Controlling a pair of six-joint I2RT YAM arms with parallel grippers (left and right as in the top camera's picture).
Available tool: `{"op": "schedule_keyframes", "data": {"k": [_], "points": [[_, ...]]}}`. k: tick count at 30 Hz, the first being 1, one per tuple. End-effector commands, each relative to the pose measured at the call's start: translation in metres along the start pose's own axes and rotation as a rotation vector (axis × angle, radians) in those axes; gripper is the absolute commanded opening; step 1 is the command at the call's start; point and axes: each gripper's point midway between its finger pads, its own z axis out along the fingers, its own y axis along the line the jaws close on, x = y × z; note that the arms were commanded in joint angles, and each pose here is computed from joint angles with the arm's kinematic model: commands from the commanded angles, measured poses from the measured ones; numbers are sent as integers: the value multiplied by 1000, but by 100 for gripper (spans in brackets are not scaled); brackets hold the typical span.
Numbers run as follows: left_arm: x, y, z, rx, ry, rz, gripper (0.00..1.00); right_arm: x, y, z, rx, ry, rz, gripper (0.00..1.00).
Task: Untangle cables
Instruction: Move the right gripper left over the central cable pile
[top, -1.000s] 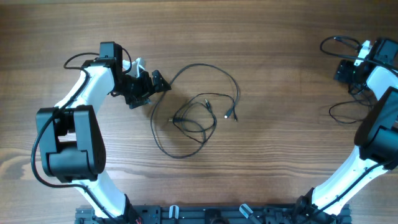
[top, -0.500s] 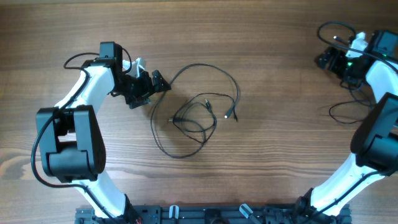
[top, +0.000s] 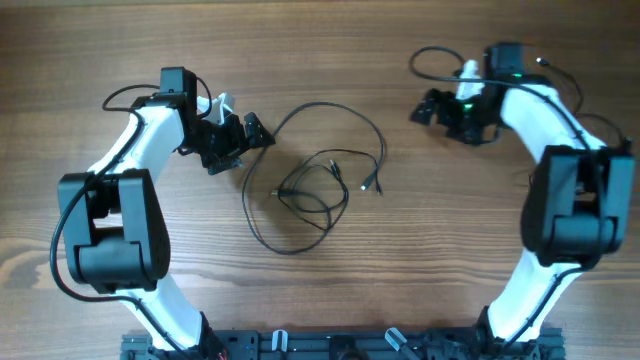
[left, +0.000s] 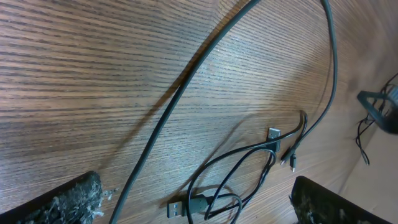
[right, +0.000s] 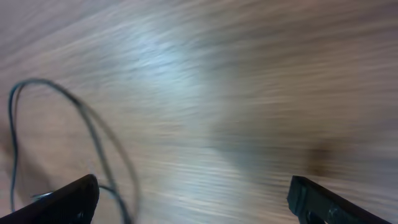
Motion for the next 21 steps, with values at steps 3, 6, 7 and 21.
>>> {"op": "schedule_keyframes", "data": {"k": [3, 6, 7, 21], "points": [[0, -3, -4, -2, -15, 33, 100, 32, 60, 22, -39, 75, -43, 100], [0, -3, -4, -2, -15, 33, 100, 56, 93, 36, -47, 122, -65, 99], [0, -3, -4, -3, -15, 33, 100, 61, 101, 39, -50, 132, -78, 99], [0, -3, -4, -2, -15, 33, 100, 175, 202, 74, -88, 295, -355, 98]]}}
